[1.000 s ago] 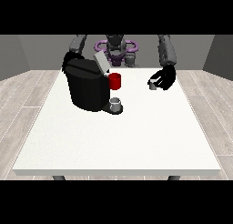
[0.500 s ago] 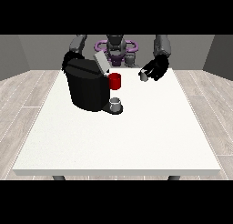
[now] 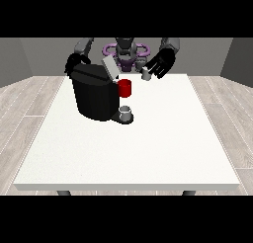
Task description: Insert the coffee pod into the coffee machine and close the lid
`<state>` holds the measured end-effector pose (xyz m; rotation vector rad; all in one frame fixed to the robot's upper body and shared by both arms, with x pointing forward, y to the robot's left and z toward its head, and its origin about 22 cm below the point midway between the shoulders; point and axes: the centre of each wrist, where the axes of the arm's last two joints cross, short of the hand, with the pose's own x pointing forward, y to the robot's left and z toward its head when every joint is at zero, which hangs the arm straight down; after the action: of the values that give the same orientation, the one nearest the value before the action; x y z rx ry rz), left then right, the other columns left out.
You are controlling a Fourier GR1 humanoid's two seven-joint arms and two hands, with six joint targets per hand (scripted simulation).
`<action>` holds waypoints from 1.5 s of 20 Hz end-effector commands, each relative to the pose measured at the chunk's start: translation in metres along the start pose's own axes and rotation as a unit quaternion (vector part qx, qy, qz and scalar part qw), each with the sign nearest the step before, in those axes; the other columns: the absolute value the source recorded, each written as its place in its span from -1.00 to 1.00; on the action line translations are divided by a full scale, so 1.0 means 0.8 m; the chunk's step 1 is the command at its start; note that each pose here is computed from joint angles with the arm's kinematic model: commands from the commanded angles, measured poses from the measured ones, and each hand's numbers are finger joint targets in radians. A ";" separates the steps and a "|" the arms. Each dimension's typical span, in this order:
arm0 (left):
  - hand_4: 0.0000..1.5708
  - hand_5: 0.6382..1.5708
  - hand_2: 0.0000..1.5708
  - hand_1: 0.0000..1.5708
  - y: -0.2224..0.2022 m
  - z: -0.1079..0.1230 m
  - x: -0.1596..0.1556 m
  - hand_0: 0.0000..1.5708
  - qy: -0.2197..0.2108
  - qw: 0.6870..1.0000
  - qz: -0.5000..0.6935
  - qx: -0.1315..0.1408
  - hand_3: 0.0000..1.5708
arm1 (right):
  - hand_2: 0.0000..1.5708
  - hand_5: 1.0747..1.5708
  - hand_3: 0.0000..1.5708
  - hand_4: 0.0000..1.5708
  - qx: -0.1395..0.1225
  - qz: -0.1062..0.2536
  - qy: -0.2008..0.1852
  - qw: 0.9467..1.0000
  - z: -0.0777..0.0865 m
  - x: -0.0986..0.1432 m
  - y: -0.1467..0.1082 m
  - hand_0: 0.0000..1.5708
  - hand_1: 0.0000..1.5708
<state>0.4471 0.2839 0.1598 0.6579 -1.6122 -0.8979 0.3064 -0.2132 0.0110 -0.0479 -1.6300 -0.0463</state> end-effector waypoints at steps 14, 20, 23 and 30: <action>-0.37 1.00 0.65 0.61 0.092 -0.023 0.059 0.61 -0.022 0.997 -0.005 0.072 0.57 | -1.00 1.00 -1.00 -0.33 0.012 0.008 -0.055 0.998 -0.006 0.026 0.023 -1.00 -1.00; -0.37 1.00 0.67 0.65 0.061 -0.025 0.051 0.65 -0.015 0.999 -0.010 0.049 0.56 | -1.00 1.00 -1.00 -0.35 -0.004 0.006 -0.049 0.999 -0.011 0.031 0.001 -1.00 -1.00; -0.36 1.00 0.70 0.69 0.061 -0.031 0.067 0.69 -0.016 0.999 -0.005 0.044 0.57 | -1.00 1.00 -1.00 -0.33 0.003 0.006 -0.062 0.998 -0.012 0.029 0.003 -1.00 -1.00; -0.36 1.00 0.59 0.51 0.048 -0.033 0.065 0.51 -0.030 0.999 -0.004 0.029 0.50 | -1.00 1.00 -1.00 -0.35 -0.016 -0.002 -0.045 0.999 -0.019 0.041 0.003 -1.00 -1.00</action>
<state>0.4621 0.2570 0.2340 0.7156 -1.7026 -0.8753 0.3199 -0.2108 0.0400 -0.0636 -1.7339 -0.0615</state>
